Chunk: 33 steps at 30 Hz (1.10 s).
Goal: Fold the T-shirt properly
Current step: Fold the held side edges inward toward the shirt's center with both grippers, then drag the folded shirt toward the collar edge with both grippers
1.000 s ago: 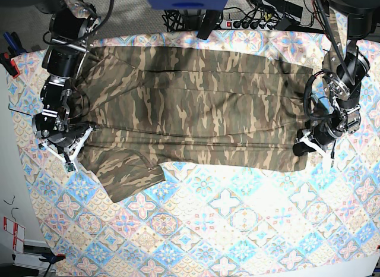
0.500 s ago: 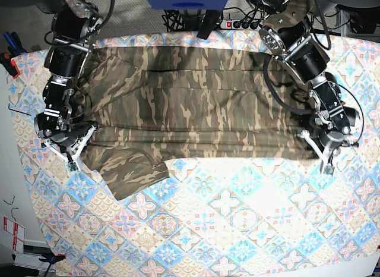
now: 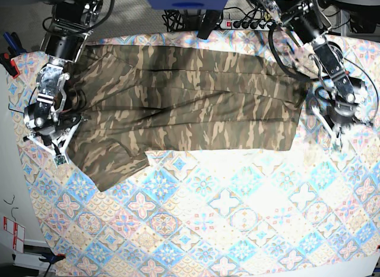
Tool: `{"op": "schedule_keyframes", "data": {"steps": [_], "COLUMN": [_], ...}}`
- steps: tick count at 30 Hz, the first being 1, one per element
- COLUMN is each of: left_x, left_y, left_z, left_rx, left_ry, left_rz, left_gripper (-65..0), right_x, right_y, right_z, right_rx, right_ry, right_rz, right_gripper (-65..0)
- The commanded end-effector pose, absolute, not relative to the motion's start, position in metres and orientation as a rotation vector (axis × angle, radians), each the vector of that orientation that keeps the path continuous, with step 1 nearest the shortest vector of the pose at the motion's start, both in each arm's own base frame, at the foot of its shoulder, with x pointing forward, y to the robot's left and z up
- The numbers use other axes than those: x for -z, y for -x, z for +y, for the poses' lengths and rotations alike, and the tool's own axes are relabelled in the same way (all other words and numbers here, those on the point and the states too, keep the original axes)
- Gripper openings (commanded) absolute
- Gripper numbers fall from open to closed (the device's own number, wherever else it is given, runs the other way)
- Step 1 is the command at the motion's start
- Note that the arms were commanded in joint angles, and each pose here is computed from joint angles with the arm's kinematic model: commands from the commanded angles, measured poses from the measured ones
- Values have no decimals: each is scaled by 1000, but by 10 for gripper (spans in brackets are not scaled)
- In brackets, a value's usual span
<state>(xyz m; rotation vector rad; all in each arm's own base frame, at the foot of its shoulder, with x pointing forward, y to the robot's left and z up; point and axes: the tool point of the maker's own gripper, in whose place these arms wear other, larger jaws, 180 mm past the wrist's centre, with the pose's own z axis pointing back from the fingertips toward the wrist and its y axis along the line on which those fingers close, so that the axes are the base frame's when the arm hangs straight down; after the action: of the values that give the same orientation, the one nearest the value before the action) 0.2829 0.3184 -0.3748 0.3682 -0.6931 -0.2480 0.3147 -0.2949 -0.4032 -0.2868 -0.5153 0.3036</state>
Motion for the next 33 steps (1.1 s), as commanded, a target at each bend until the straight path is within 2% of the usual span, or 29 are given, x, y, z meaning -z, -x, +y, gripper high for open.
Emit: {"op": "schedule_keyframes", "data": {"steps": [1, 9, 12, 14, 18, 20, 25, 33], "left_x": [363, 370, 350, 341, 334, 341, 378, 429], "left_y": [-285, -269, -298, -311, -341, -359, -370, -364], "left_z": [322, 322, 322, 323, 315, 299, 270, 247], "left_rx": [247, 238, 221, 201, 166, 207, 244, 239], "left_ry": [-390, -371, -388, -402, -376, -331, -215, -74], "left_rz": [-732, -715, -773, -760, -755, -751, -675, -561], "left_gripper": [-609, -609, -591, -524, -312, -270, -319, -310], "right_x": [386, 399, 400, 401, 401, 401, 401, 401], "right_y": [-323, -301, -301, -301, -301, -301, -301, -300], "right_z": [-301, -289, -286, -286, -286, -286, -286, -286], "right_rx": [-302, -309, -314, -316, -316, -316, -316, -316], "right_ry": [322, 302, 297, 296, 296, 296, 298, 301], "right_rz": [-560, -527, -526, -526, -526, -526, -522, -519], "right_gripper": [-609, -609, -609, -609, -608, -608, -608, -608]}}
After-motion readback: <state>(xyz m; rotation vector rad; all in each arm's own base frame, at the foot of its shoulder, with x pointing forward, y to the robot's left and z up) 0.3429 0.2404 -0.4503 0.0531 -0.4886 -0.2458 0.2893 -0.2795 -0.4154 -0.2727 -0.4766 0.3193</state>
